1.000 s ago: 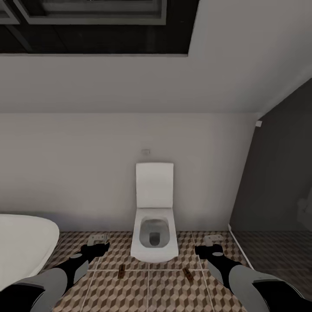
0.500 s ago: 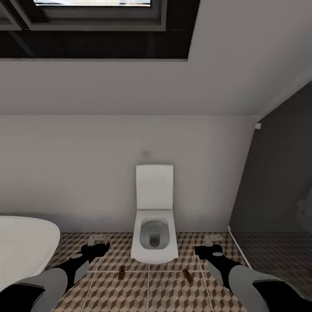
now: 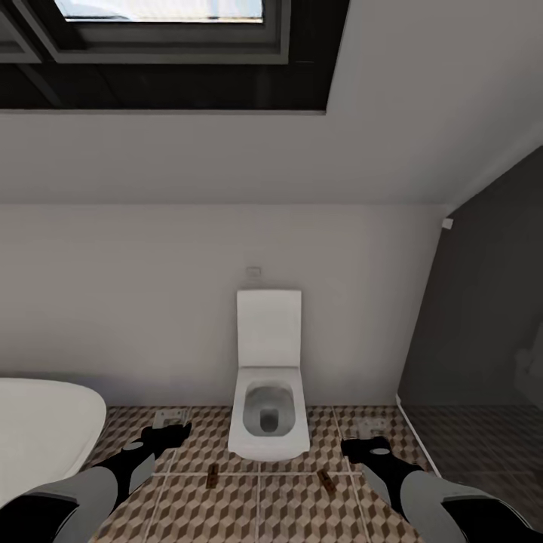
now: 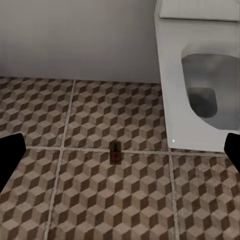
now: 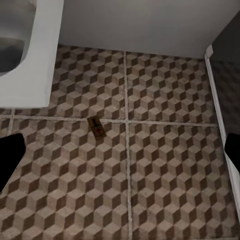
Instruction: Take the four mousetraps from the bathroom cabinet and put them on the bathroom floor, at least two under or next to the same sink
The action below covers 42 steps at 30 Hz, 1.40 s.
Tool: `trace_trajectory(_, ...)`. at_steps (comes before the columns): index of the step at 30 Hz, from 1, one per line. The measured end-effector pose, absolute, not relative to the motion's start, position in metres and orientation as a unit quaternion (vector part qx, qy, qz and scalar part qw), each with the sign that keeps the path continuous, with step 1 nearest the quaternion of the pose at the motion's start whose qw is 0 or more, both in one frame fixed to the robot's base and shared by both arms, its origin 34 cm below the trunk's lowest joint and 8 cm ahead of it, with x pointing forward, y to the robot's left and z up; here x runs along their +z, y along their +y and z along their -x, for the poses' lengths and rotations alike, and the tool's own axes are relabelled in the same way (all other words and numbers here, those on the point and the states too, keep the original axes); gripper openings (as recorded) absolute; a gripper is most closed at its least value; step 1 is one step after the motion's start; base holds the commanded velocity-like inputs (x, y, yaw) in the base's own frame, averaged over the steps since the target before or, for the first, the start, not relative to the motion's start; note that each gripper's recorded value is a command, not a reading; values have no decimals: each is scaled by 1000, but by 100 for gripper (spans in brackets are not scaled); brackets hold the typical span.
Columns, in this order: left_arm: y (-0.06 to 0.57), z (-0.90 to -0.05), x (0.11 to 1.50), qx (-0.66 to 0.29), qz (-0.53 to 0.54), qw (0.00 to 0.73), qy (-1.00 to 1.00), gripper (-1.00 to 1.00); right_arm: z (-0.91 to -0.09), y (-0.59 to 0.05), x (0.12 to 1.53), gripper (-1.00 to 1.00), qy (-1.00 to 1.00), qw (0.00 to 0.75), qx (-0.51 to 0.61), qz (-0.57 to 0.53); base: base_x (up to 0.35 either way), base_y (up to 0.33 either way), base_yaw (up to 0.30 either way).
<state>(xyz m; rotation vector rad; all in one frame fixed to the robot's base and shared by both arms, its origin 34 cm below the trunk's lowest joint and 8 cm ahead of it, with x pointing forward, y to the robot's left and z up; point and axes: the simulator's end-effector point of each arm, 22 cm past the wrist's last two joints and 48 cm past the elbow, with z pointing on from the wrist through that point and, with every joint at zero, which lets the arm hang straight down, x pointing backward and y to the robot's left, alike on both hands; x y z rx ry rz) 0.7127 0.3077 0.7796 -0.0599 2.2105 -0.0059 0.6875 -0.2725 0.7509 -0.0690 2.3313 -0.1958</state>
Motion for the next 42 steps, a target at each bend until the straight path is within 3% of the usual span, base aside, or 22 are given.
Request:
trace_trajectory(20,306,-692,786,-4,25,431,902,100,-634,-270,731,100,934,349,-73,34,0,0,0)
trace_trajectory(34,307,-639,755,-6,32,371,928,100,-595,-269,720,100,944,319,-71,36,0,0,0)
trace_trajectory(42,305,-586,725,-7,33,324,945,100,-528,-265,687,100,960,267,-68,40,0,0,0)
